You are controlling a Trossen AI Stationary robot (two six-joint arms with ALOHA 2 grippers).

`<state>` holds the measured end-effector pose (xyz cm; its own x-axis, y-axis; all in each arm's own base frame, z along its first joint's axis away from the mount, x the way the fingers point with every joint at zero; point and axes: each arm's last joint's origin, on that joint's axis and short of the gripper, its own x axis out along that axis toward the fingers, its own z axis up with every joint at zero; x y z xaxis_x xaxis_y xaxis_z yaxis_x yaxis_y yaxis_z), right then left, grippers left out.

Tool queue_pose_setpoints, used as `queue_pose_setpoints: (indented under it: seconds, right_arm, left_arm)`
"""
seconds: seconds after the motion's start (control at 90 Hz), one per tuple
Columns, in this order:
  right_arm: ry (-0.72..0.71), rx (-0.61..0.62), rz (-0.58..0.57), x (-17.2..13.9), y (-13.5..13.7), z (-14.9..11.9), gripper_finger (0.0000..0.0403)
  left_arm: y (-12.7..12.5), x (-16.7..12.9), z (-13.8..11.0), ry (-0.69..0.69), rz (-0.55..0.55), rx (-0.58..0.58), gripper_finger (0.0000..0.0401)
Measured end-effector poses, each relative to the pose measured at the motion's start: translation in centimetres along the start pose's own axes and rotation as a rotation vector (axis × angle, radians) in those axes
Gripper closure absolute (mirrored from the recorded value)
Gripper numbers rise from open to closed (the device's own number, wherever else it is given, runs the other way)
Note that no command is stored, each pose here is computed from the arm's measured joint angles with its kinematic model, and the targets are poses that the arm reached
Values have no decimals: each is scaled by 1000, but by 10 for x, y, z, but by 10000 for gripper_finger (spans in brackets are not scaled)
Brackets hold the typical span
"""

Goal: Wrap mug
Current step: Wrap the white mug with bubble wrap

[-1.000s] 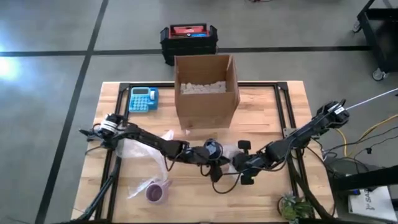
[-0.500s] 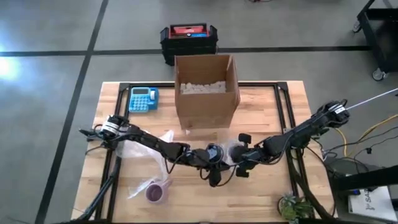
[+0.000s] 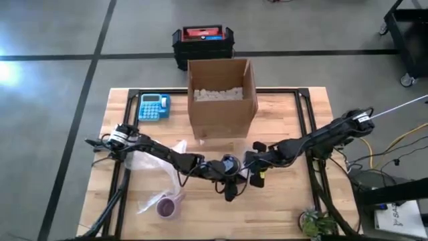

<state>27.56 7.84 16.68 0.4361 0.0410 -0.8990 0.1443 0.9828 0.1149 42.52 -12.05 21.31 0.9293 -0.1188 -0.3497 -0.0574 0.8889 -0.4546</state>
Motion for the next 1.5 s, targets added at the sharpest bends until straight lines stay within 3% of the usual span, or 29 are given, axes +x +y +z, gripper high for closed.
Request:
queue_pose_setpoints:
  seconds: [0.422,0.633,1.011,1.122,1.333,1.5]
  right_arm:
    - [-6,7,12,0,1,1,385]
    - [-7,-13,14,-5,1,1,385]
    - [46,-110,-43,-77,0,15,384]
    - [-11,-130,17,-89,5,18,384]
    - [-23,-145,28,-58,7,10,384]
    - [61,-173,-85,-20,1,-4,384]
  left_arm:
    - [30,22,-11,-93,188,-9,401]
    - [34,29,-16,-134,211,-11,401]
    - [38,34,-19,-132,205,-25,401]
    - [38,34,-19,-137,202,-26,401]
    - [39,34,-19,-135,198,-27,400]
    - [38,33,-19,-124,183,-28,400]
